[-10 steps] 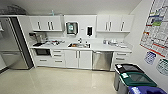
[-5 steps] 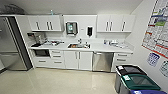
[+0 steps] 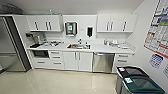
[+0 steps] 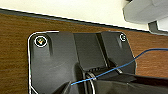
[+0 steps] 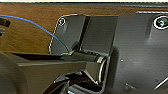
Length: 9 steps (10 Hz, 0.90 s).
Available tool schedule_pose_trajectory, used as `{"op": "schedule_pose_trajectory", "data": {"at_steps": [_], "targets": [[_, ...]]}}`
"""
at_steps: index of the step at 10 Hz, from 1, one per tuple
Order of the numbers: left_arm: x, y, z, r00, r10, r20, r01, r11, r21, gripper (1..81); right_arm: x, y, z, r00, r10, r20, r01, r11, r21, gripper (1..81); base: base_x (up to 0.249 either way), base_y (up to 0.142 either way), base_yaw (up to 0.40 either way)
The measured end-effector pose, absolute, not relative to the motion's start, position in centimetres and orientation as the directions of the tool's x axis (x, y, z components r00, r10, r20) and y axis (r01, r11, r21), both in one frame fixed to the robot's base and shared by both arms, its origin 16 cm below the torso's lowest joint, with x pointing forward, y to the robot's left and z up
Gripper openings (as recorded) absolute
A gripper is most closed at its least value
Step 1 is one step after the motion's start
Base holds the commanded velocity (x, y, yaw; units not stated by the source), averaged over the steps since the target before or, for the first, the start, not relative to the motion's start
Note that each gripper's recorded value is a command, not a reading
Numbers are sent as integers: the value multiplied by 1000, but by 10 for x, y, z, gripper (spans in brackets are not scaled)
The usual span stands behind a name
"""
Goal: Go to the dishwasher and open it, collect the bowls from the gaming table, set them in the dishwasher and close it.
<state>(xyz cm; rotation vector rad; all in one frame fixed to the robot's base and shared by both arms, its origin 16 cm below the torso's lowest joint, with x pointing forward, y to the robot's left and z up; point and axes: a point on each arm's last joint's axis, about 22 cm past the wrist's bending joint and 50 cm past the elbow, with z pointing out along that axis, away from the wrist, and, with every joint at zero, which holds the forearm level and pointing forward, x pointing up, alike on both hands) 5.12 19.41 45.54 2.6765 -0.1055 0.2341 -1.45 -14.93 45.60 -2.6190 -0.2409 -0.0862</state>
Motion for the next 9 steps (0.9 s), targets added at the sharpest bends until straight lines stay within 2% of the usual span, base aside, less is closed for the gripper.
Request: {"op": "schedule_pose_trajectory", "data": {"at_steps": [9], "targets": [[51, 194, 455, 983, -36, 181, -112, -896, 429, 811, -12, -148, 457, 982, 154, 110, 188, -855, -482, 811, 108, 0, 0]]}}
